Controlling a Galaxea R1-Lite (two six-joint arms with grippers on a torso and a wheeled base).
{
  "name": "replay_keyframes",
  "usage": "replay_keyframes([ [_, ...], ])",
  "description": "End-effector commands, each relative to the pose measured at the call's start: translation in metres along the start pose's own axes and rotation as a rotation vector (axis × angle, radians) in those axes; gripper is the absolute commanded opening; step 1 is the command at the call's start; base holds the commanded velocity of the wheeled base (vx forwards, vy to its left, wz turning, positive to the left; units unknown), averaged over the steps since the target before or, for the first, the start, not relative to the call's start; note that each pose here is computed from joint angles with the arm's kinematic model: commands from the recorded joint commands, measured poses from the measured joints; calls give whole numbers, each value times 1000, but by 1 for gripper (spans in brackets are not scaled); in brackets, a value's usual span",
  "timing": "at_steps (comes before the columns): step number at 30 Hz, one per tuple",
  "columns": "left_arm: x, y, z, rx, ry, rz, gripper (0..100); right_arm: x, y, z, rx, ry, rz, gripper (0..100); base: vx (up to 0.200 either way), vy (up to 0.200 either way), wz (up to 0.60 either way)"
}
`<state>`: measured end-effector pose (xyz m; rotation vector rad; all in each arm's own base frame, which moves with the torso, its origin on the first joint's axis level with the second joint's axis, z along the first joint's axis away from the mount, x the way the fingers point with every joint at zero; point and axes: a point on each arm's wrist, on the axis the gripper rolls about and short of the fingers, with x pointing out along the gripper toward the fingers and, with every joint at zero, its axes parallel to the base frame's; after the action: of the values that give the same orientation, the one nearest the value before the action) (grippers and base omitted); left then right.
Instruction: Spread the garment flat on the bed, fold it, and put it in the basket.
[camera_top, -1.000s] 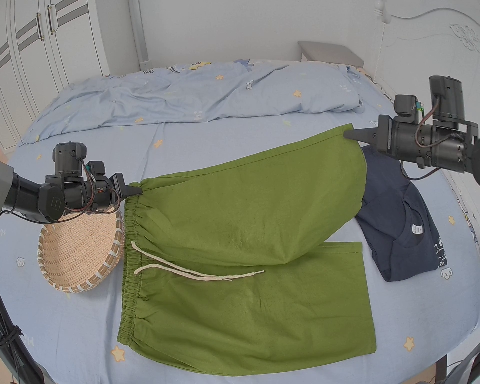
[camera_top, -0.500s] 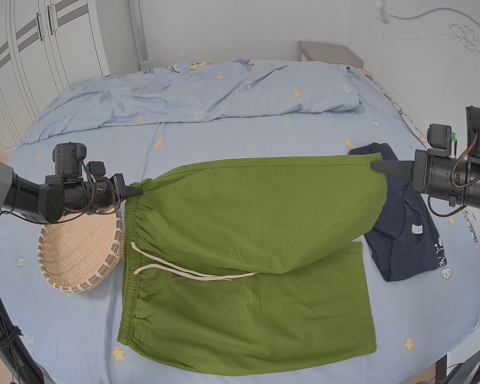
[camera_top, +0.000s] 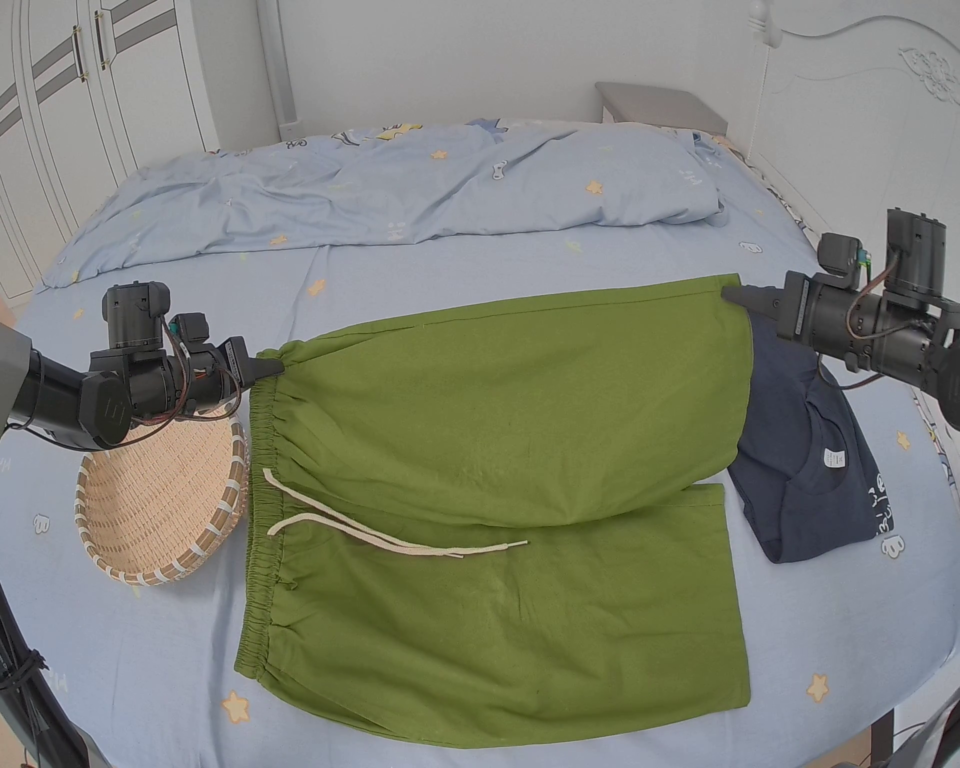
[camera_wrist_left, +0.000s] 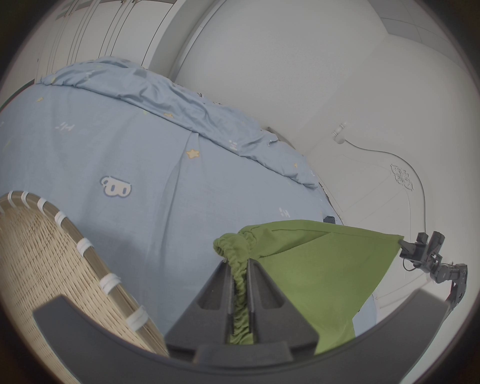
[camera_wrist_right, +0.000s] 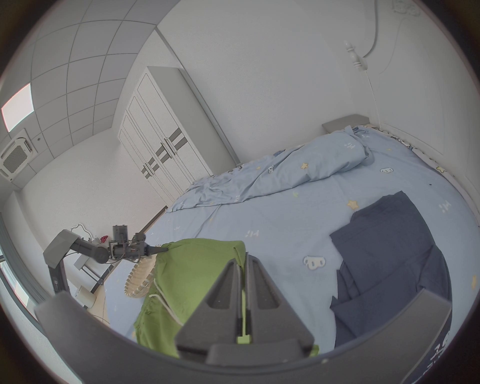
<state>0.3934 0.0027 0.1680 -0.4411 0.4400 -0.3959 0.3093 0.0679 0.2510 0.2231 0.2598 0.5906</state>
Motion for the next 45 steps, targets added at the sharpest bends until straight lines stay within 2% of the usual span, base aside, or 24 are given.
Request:
replay_keyframes([
  [1,8,7,-3,6,-14,-1,0,55,-35,-8,20,31,-23,0,0,0,0],
  [15,24,20,-5,26,-57,-11,0,117,-74,4,13,1,-49,0,0,0,0],
  [37,41,36,3,36,-89,-6,0,158,-97,-2,13,9,-98,0,0,0,0],
  [38,41,36,4,37,-90,-6,100,158,-97,-1,12,7,-99,100,0,0,0],
  [45,45,35,7,44,-100,-13,100,165,-100,-2,15,11,-101,100,0,0,0],
])
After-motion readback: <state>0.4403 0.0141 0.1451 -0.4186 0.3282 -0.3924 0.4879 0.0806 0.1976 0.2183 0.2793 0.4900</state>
